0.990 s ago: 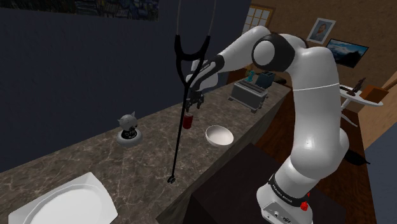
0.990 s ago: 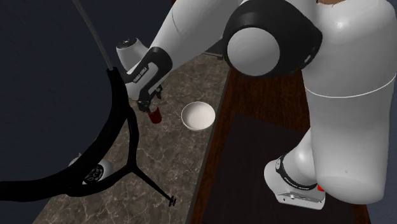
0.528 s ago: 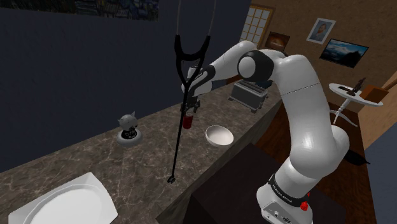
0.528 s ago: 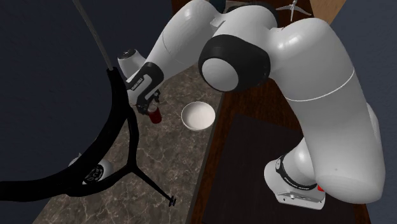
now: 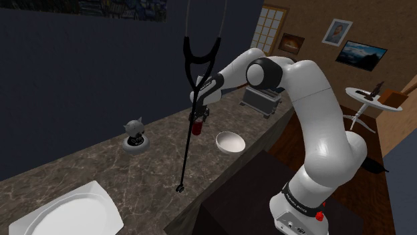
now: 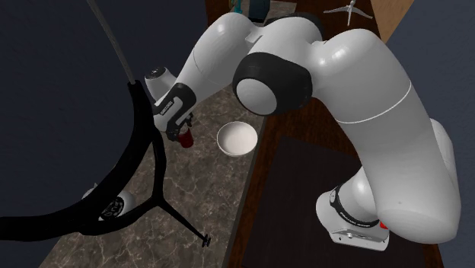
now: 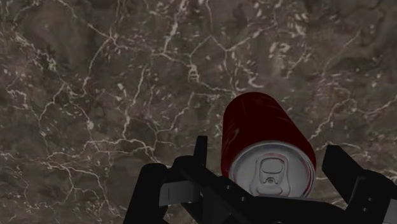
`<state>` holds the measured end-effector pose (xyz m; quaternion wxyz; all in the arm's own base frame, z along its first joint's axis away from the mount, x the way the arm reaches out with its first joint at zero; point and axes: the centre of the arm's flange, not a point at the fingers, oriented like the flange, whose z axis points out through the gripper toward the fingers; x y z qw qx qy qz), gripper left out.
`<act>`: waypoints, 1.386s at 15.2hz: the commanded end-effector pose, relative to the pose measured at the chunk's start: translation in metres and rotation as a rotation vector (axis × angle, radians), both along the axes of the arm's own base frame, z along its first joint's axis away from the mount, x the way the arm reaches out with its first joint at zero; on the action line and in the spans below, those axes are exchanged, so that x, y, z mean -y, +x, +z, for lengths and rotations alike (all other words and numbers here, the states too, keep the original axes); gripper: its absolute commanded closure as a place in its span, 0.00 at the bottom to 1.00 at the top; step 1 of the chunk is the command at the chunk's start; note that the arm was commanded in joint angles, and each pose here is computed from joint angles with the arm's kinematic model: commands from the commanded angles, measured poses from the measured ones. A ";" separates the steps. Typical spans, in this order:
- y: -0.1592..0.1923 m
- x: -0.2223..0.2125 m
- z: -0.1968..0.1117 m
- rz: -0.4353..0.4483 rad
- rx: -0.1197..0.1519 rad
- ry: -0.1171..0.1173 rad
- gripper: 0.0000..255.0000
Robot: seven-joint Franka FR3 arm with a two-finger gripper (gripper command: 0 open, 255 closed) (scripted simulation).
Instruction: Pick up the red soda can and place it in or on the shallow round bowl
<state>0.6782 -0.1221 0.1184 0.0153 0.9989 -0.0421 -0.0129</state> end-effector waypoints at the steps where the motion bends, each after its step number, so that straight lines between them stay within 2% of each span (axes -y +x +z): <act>1: 0.000 0.000 -0.001 0.000 0.000 0.000 0.00; 4: 0.000 0.000 -0.001 0.000 0.000 0.000 0.00; 5: 0.000 0.000 -0.001 0.000 0.000 0.000 1.00; 14: 0.000 0.000 -0.001 0.000 0.000 0.000 1.00; 21: 0.000 0.000 0.036 0.000 0.000 0.000 1.00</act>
